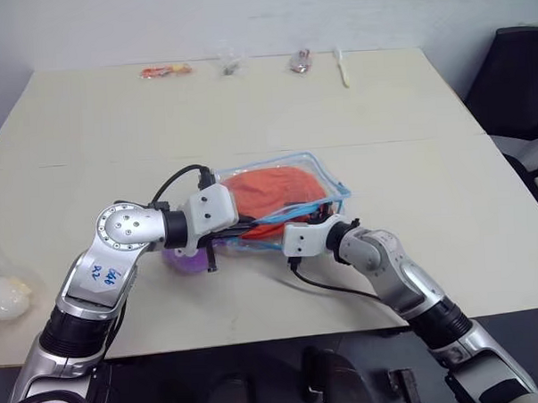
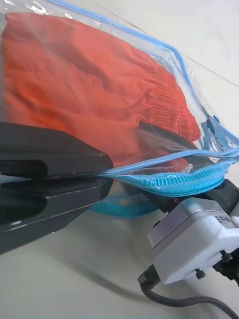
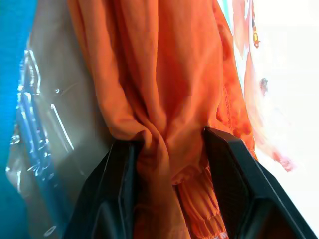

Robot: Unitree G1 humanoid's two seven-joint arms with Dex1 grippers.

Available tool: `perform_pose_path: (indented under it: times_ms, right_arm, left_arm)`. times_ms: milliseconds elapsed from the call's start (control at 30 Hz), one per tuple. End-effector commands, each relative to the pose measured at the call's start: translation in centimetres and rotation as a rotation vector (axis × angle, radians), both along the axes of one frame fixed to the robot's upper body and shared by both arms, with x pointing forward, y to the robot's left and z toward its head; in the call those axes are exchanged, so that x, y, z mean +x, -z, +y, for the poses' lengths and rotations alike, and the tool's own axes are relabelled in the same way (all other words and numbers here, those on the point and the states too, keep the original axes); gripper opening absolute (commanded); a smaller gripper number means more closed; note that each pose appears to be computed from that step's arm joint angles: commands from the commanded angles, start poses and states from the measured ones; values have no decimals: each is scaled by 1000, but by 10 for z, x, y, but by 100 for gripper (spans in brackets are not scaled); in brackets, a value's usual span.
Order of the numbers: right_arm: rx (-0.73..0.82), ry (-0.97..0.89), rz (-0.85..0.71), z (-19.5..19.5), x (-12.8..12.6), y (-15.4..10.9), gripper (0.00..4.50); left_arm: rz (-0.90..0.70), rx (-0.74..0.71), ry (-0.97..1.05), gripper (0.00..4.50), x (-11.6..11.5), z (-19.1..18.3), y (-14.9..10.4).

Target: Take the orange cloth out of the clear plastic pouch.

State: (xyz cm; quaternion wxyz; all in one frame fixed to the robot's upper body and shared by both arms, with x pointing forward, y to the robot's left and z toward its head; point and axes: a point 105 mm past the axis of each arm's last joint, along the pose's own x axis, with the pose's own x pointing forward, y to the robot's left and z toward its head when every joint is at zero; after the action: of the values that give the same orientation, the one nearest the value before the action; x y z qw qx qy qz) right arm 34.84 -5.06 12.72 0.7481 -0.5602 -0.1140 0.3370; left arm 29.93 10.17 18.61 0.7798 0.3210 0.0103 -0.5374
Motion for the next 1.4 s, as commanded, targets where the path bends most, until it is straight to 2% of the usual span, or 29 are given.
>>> perform_pose_path:
  times_ms: [33,67,200,233,500,733,900,1100,1400]
  right_arm:
    - [1,-15,56,3,-2,12,173]
    - [4,-17,60,3,-3,12,155]
    - [6,-23,66,2,-7,12,19]
    - [6,-24,67,2,-7,11,1]
    - [77,-57,97,3,-24,-3,1]
    - [83,-138,131,-5,-57,-17,1]
    - [63,-205,205,-15,-85,-21,1]
    - [-31,-260,211,-26,-108,-21,1]
    - [43,-359,330,-34,-143,-41,1]
  left_arm:
    - [-44,-10,33,0,-4,-6,-9]
    - [-43,-9,32,0,-4,-5,-9]
    - [-43,-5,25,0,-2,-4,-7]
    - [-43,-4,24,0,-2,-4,-7]
    - [-40,44,-24,0,7,1,7]
    - [-54,81,-122,0,34,-2,28]
    - [-74,63,-167,0,50,-8,27]
    - [-84,48,-181,0,61,-14,24]
    - [-88,35,-172,0,67,-20,23]
